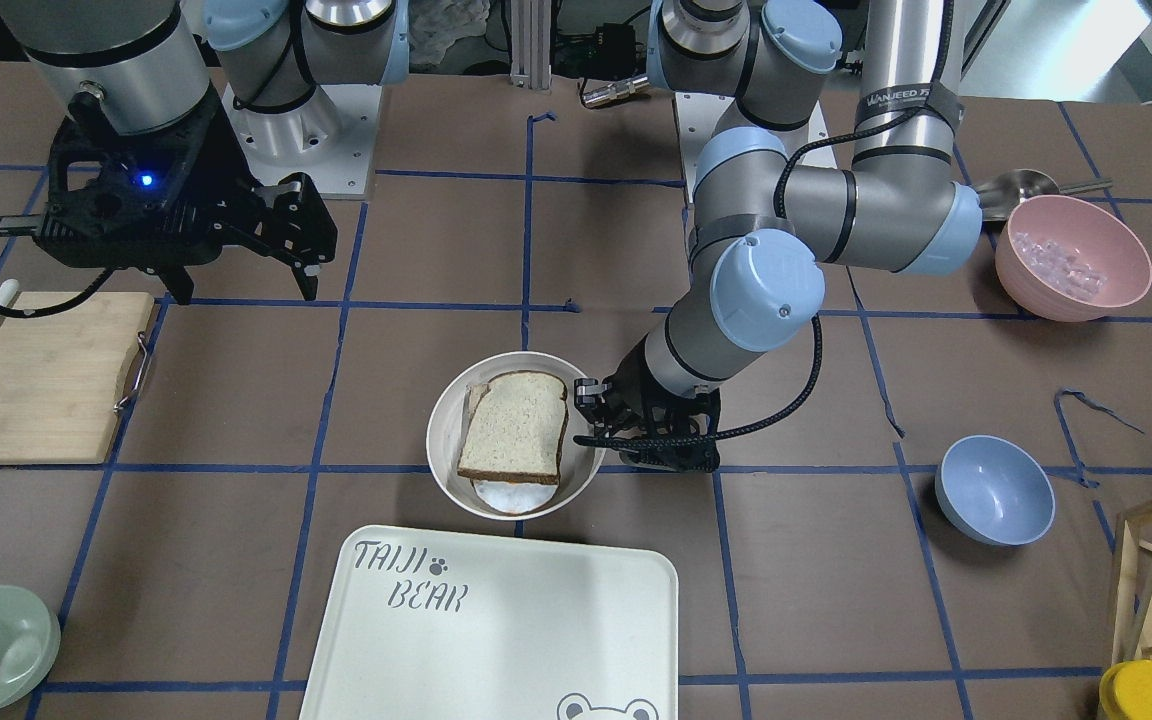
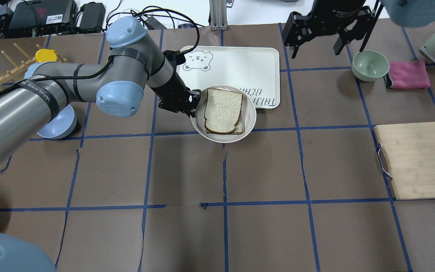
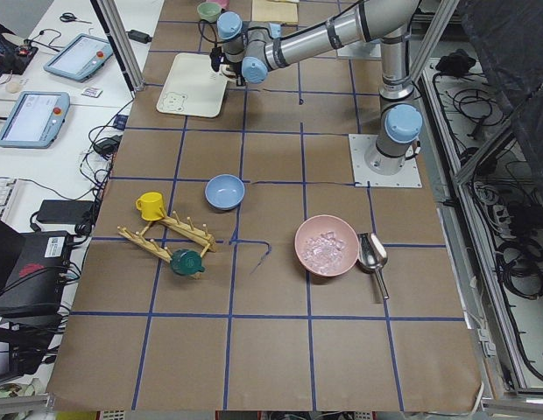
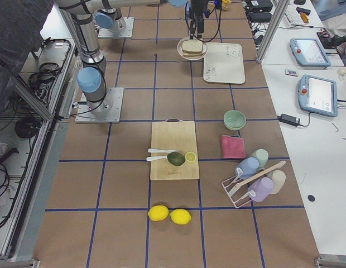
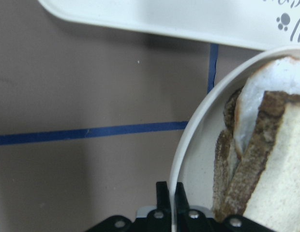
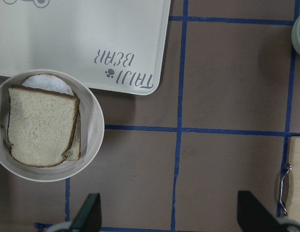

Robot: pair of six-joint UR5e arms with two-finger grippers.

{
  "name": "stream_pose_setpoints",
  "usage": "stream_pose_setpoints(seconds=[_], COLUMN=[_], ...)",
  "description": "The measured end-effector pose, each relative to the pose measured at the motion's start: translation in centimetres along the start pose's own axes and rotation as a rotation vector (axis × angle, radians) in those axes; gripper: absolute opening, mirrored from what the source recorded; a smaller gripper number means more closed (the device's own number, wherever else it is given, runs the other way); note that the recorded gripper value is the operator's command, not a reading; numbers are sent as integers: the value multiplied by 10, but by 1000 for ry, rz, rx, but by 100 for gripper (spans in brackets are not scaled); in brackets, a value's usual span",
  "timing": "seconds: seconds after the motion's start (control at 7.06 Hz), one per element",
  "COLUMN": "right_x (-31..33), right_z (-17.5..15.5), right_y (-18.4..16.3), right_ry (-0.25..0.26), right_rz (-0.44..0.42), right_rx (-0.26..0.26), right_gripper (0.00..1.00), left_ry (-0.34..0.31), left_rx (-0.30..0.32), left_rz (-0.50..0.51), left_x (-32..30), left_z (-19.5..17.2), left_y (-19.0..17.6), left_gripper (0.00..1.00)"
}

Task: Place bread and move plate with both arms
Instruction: 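Slide the plate with the left gripper onto the white bear tray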

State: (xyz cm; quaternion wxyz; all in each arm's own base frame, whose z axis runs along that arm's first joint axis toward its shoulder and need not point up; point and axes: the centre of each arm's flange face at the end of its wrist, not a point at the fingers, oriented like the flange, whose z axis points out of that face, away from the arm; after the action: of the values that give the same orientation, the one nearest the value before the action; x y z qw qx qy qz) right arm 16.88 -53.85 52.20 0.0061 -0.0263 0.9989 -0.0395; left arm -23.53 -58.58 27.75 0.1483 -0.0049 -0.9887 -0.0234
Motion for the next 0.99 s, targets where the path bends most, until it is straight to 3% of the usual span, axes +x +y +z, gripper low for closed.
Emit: stream_pose_setpoints(seconds=[0.57, 0.99], right_x=[0, 0], right_z=[0, 0], right_y=[0, 0], right_ry=[0, 0], right_rz=[0, 0], right_rx=[1, 1], right_gripper=[100, 100], left_ry=[7, 9], left_rx=[66, 72], left_rz=[2, -1], left_x=[2, -4], left_z=[19, 55], left_y=[-112, -161], left_gripper=[0, 0])
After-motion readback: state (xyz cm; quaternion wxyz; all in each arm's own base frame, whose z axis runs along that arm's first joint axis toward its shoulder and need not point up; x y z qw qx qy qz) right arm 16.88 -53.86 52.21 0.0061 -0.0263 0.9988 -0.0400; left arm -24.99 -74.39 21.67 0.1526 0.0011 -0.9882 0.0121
